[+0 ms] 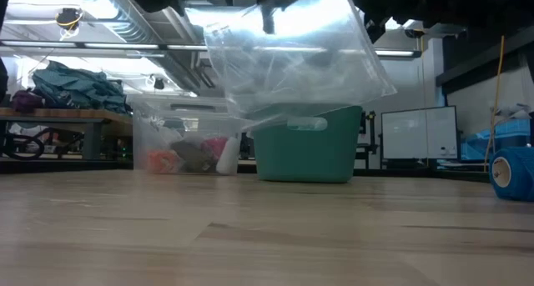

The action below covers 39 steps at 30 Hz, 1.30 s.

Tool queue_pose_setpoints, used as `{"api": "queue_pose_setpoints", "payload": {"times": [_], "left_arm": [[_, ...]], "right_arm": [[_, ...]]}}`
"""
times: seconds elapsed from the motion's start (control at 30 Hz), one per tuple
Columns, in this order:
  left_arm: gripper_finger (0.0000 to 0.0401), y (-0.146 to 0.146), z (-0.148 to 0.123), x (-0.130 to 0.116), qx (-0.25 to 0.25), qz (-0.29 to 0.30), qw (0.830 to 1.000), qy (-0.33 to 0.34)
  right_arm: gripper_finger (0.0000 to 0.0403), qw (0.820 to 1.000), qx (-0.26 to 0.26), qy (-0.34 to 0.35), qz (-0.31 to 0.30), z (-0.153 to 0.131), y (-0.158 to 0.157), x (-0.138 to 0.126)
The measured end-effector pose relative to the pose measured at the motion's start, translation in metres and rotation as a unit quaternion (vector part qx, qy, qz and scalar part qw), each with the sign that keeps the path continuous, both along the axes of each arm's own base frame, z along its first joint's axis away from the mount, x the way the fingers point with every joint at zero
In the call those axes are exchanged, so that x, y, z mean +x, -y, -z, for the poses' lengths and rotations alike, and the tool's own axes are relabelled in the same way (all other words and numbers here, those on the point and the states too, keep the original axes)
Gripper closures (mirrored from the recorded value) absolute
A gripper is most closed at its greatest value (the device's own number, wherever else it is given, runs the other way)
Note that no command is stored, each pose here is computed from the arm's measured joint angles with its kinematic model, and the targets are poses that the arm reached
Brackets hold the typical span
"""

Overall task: Roll bandage
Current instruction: Open the transparent zip bag

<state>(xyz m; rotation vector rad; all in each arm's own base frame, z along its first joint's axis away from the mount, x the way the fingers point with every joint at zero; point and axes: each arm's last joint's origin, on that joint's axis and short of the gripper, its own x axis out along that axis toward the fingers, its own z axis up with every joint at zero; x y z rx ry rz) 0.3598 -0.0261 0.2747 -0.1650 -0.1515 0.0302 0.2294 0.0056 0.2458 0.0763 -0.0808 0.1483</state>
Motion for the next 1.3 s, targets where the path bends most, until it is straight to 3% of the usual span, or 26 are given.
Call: {"api": "queue_pose_setpoints", "payload": {"times": [0.4, 0.67, 1.3], "left_arm": [[0.0309, -0.005, -0.002, 0.0, -0.001, -0.007, 1.0, 0.012], [0.034, -0.012, 0.0, 0.001, 0.005, -0.022, 1.0, 0.005], [0.0388, -0.011, 0.004, 0.001, 0.007, -0.02, 1.0, -0.018]], "right_arm": [[0.0377, 1.0, 0.011, 0.004, 0.02, 0.0, 0.001, 0.001], [0.0377, 1.0, 0.013, -0.019, 0.02, 0.009, 0.001, 0.007], [0.0377, 1.0, 0.011, 0.007, 0.015, 0.004, 0.001, 0.007]]}}
